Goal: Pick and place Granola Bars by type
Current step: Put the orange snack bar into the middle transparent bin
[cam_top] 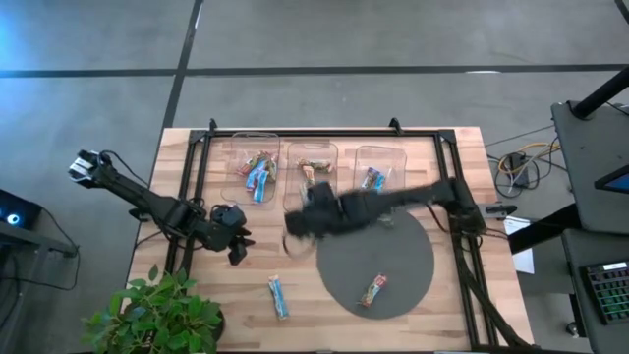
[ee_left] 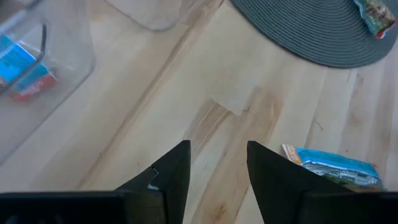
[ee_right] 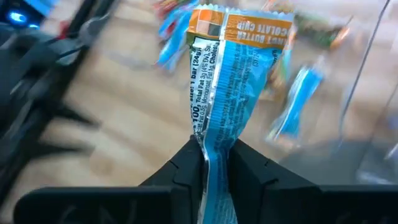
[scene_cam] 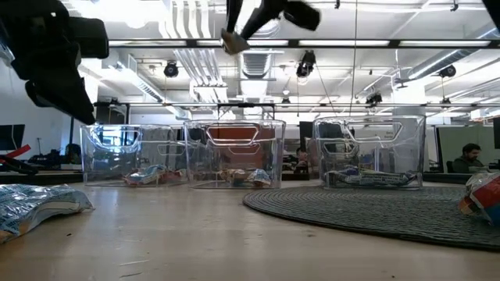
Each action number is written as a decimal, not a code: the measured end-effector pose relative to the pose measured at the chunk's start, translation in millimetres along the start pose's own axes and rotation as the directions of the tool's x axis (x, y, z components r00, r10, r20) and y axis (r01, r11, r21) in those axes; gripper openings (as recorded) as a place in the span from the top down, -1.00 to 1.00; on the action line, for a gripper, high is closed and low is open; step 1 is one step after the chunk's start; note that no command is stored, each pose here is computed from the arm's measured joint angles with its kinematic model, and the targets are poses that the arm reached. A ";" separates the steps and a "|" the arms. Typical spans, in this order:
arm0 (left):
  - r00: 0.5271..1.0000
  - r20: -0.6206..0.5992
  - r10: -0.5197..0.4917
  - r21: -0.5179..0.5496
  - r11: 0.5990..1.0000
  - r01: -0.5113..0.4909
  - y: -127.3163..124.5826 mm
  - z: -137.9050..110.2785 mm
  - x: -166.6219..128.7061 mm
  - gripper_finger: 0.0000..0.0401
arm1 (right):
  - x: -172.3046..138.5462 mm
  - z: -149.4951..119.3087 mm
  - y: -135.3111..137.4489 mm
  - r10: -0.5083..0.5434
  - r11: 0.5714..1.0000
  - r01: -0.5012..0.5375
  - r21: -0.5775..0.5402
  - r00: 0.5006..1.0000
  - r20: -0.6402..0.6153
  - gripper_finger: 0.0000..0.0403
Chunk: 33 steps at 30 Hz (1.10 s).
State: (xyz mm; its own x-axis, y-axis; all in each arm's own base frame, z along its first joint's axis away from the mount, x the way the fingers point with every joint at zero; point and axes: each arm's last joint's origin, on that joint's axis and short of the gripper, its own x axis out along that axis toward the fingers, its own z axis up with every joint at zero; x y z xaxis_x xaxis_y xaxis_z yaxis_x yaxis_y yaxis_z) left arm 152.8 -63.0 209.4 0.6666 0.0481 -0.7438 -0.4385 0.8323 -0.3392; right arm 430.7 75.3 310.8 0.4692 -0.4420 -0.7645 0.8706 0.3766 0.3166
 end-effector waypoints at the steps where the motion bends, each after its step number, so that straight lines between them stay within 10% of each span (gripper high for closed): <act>1: 1.000 0.000 -0.003 -0.011 1.000 0.003 0.4 -0.9 1.1 0.30 | 6.4 13.9 -2.9 -0.011 1.000 0.011 -0.009 1.000 -0.013 0.72; 12: 1.000 0.010 -0.027 -0.042 0.999 0.027 -1.2 -0.4 1.2 0.30 | 109.5 98.1 -63.3 -0.140 0.989 0.147 0.005 0.951 -0.277 0.44; 19: 0.999 0.015 -0.035 -0.050 0.998 0.036 -2.2 -0.1 1.0 0.30 | 75.7 79.9 -36.4 -0.058 0.981 0.024 -0.195 0.983 -0.173 0.18; 26: 0.998 0.041 -0.042 -0.048 0.998 0.044 -3.6 1.7 1.0 0.30 | 8.1 20.4 -12.4 -0.003 0.726 -0.135 -0.675 0.980 -0.199 0.11; 33: 0.995 0.071 -0.067 -0.047 0.996 0.071 -6.6 4.2 0.7 0.30 | -41.0 -45.8 -31.8 -0.252 0.517 -0.142 -0.844 0.917 -0.309 0.14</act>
State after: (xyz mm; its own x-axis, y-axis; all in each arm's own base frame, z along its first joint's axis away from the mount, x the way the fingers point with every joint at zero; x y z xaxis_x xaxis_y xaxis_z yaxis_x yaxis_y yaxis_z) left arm 158.7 -66.1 213.6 0.7356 0.0307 -0.6767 -0.4182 0.8064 -0.4181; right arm 377.0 118.7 306.3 0.1651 -0.2490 -0.9543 0.2588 0.9446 -0.2017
